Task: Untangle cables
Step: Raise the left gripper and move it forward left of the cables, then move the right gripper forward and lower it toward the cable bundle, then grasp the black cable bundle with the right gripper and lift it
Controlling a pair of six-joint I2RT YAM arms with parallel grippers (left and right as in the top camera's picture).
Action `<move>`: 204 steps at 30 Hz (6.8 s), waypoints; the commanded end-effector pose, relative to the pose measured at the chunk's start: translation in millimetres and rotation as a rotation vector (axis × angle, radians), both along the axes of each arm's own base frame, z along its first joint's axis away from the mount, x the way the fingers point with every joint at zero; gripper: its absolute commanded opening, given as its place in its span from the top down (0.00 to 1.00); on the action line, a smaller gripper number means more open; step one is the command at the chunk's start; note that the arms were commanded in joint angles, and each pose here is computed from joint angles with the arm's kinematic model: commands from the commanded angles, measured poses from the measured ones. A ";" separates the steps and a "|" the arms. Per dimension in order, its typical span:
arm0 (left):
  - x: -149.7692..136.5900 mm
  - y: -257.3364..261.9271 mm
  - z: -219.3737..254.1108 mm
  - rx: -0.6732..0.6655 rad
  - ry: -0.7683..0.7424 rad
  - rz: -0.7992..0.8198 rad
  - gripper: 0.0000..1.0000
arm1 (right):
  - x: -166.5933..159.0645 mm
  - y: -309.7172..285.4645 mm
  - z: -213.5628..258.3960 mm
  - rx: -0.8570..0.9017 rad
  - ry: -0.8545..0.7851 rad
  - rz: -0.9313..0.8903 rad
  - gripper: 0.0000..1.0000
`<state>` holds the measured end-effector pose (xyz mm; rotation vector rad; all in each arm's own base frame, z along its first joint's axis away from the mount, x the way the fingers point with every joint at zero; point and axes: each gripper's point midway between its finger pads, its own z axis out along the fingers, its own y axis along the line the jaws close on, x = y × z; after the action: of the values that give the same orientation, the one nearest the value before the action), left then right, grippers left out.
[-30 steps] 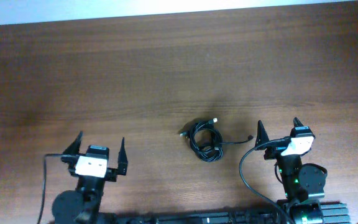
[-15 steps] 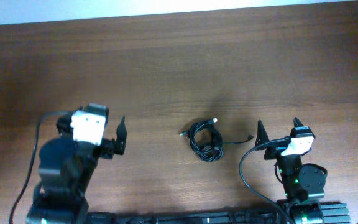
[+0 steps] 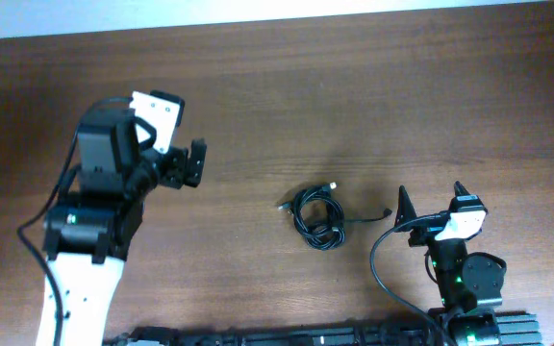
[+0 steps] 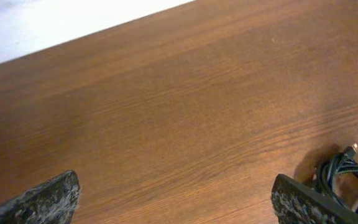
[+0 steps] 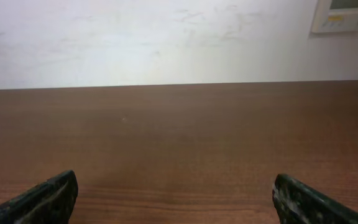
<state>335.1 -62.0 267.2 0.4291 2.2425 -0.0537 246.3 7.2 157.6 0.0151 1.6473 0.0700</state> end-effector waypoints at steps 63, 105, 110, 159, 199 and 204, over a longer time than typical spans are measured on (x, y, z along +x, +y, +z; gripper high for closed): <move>38.7 -43.8 -75.8 -0.108 0.244 -0.183 0.01 | -0.2 -3.1 -2.0 0.006 0.003 -0.016 0.01; 40.3 -56.8 -98.7 -0.101 0.305 -0.211 0.01 | 0.2 -1.9 4.3 0.008 -0.022 -0.009 0.01; 39.2 -56.6 -99.5 -0.104 0.313 -0.205 0.01 | -2.3 17.6 35.5 0.010 -0.136 0.106 0.01; 38.5 -64.1 -97.5 -0.140 0.317 -0.201 0.01 | 37.6 130.5 55.3 0.529 0.814 0.745 0.01; 51.7 -66.4 -88.4 -0.145 0.249 -0.207 0.01 | 22.2 136.9 -82.4 0.434 1.306 0.522 0.01; 51.6 -66.3 -88.6 -0.145 0.250 -0.207 0.01 | 21.7 140.8 -118.7 0.394 1.394 0.496 0.05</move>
<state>383.7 -124.1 172.5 0.6076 2.4235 -0.3731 269.7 150.6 58.9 -0.0508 2.9039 0.9955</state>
